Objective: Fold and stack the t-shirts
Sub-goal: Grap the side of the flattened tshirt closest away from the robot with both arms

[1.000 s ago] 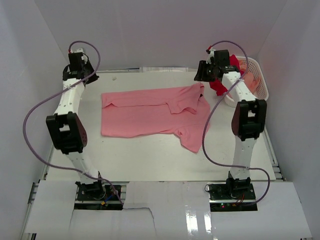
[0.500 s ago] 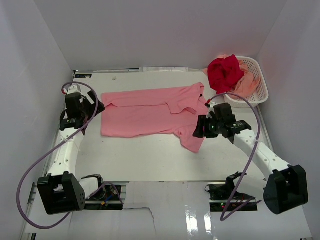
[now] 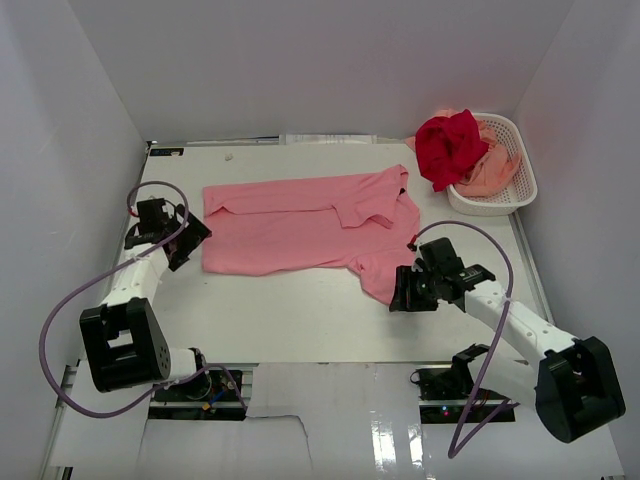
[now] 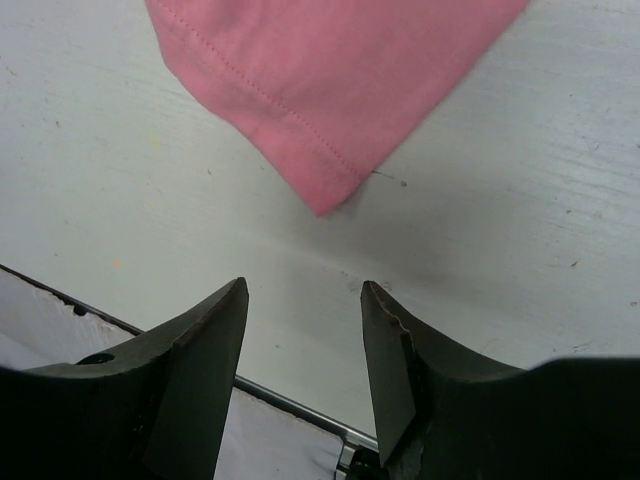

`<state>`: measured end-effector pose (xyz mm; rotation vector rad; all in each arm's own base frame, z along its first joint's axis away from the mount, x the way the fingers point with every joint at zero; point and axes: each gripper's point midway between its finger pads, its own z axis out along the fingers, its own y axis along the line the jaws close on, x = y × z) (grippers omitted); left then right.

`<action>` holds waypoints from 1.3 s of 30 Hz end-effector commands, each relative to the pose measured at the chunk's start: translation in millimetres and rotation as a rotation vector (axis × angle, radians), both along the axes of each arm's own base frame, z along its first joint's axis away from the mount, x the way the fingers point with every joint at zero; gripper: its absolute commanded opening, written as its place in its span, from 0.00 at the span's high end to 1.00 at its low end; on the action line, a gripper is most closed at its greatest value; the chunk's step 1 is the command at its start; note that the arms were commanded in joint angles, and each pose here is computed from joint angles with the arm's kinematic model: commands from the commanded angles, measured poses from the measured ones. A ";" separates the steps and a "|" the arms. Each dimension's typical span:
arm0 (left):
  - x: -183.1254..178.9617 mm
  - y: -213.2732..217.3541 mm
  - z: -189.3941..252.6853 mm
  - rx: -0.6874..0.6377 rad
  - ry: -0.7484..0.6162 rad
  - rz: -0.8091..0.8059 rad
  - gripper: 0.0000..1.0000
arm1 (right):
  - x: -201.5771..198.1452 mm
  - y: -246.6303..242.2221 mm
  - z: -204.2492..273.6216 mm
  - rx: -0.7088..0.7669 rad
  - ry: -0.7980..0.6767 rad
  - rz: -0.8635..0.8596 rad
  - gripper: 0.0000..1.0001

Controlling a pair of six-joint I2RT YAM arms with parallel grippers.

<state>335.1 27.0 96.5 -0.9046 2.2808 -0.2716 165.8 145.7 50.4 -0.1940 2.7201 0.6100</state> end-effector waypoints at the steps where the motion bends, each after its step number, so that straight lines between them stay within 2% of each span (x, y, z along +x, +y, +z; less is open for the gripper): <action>1: 3.0 1.3 7.7 -0.063 -0.038 0.042 0.02 | 8.6 1.1 -3.1 -0.017 -0.011 -0.019 0.45; 22: 6.9 15.2 7.4 -0.082 -0.057 0.088 0.02 | 41.7 12.6 -20.2 -0.039 -0.007 -0.048 0.51; 39: -1.0 16.5 -1.4 -0.081 -0.020 0.108 0.02 | 30.6 7.9 -43.5 -0.118 0.073 -0.003 0.63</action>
